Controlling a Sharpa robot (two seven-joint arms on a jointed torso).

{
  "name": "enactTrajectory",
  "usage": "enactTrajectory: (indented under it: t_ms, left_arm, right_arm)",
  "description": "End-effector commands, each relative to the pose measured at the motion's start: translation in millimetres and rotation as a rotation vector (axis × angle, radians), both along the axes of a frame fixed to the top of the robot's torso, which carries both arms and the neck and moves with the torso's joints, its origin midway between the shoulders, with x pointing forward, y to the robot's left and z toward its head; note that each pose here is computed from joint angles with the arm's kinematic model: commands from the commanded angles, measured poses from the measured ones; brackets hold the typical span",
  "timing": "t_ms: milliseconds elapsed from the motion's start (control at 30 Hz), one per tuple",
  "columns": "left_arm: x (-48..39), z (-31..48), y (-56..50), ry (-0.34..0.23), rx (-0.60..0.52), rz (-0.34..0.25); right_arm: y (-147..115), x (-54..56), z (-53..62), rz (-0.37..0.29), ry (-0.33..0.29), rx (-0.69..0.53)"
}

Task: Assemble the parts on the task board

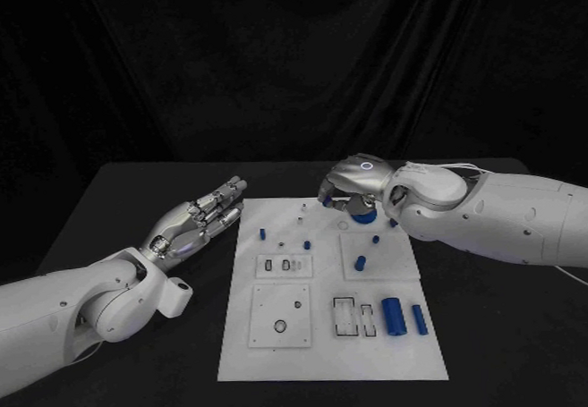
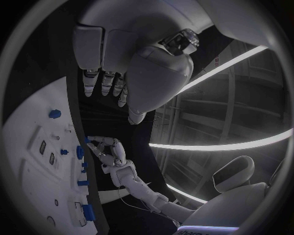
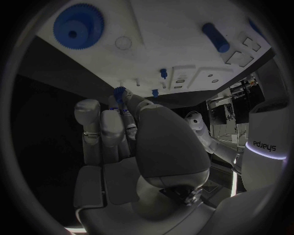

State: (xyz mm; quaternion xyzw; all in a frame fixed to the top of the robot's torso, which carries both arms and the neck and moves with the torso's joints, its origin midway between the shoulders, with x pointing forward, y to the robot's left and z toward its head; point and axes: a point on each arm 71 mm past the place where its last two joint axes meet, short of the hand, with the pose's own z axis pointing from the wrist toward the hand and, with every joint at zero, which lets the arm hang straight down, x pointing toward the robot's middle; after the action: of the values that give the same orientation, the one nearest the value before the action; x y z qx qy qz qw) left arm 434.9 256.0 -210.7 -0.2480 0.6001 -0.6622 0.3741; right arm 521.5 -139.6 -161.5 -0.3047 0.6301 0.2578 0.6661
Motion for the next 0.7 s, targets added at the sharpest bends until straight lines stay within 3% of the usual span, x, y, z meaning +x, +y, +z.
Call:
enactTrajectory:
  t_ms: [33,333,700]
  left_arm:
    - [-0.1,2.3,-1.8,-0.014,-0.011,-0.007]
    - [1.2,2.2,-4.1,-0.020,-0.013,-0.008]
    - [2.7,2.2,-4.7,-0.028,-0.012,-0.001]
  right_arm:
    - [7,5.0,5.6,0.000,-0.017,0.046]
    - [29,17.1,0.4,-0.004,0.002,0.012]
    - [37,23.9,-7.2,-0.024,0.028,-0.018]
